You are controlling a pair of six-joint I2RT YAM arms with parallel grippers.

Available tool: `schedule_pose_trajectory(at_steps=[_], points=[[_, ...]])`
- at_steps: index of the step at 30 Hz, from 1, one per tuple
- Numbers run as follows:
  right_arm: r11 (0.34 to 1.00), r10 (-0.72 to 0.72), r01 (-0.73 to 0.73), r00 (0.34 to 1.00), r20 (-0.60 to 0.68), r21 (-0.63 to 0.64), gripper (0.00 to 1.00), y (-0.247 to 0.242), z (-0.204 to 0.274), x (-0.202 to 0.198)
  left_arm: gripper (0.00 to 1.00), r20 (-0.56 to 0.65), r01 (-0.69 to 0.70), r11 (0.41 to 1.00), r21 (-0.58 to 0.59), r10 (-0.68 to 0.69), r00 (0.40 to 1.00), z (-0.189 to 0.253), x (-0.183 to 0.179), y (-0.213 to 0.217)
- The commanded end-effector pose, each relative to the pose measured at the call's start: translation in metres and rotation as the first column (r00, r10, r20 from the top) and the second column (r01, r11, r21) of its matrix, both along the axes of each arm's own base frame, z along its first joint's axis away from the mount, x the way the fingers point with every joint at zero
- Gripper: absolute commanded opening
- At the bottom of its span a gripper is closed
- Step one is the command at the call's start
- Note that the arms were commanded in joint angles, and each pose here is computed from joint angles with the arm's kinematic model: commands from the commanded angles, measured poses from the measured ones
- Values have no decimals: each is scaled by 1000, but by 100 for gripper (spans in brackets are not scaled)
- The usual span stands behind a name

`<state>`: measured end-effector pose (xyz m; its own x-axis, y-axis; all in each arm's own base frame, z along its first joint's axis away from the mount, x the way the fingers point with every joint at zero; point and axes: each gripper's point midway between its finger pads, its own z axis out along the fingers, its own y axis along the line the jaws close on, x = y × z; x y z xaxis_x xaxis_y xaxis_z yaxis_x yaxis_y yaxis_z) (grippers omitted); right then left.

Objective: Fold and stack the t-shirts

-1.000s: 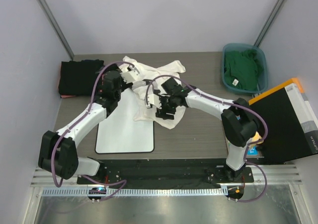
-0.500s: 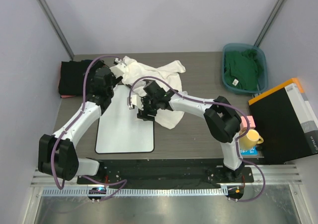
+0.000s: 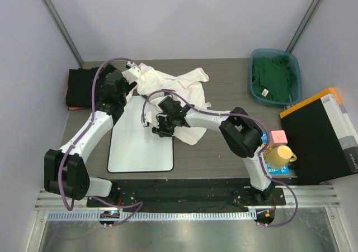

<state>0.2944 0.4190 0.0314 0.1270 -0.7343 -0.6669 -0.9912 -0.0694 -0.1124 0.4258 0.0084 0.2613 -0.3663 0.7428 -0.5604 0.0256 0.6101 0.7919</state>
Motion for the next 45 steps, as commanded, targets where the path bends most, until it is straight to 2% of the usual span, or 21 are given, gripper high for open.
schedule_pose_trajectory(at_steps=[1, 2, 3, 8, 9, 11, 12, 19, 24, 26, 30, 33, 39, 45], points=[[1000, -20, 21, 999, 49, -8, 14, 3, 4, 13, 100, 56, 5, 999, -33, -3, 998, 18, 10, 3], [998, -45, 47, 996, 74, -30, 5, -4, 7, 20, 100, 55, 6, 999, -37, -4, 998, 17, 10, 3], [998, -51, 55, 994, 101, -38, 1, -8, 12, 25, 100, 53, 11, 999, -36, -9, 999, 17, 10, 2], [996, -33, 50, 975, 221, -75, 1, -48, 69, 42, 100, -19, 111, 993, -40, -112, 994, -12, 8, -12], [996, -57, 73, 963, 264, -49, 1, -61, 98, 51, 100, -28, 128, 991, -36, -129, 991, -16, 8, -14], [995, -38, 64, 956, 292, -79, 1, -82, 117, 53, 100, -39, 166, 985, -44, -167, 985, -21, 8, -21], [994, -61, 88, 940, 336, -66, 1, -96, 144, 61, 100, -49, 176, 983, -44, -178, 983, -24, 9, -23], [980, -73, 148, 891, 449, -135, 1, -181, 206, 66, 100, -150, 337, 939, -60, -343, 927, -55, 11, -50], [947, -39, 194, 860, 509, -255, 1, -246, 200, 63, 100, -184, 426, 902, -68, -431, 883, -68, 17, -76], [934, -76, 248, 841, 535, -256, 1, -266, 202, 69, 100, -194, 454, 889, -66, -457, 868, -71, 19, -84], [925, -127, 297, 831, 541, -239, 1, -275, 198, 76, 100, -269, 535, 841, -82, -535, 801, -104, 16, -118], [927, -148, 310, 817, 557, -209, 1, -270, 201, 84, 100, -296, 540, 833, -122, -550, 781, -122, 12, -144], [922, -181, 341, 798, 575, -182, 1, -266, 207, 99, 100, -298, 416, 882, -221, -467, 832, -134, 10, -168], [923, -189, 344, 797, 573, -174, 1, -266, 208, 99, 100, -358, 311, 925, -217, -372, 857, -157, 5, -157]])
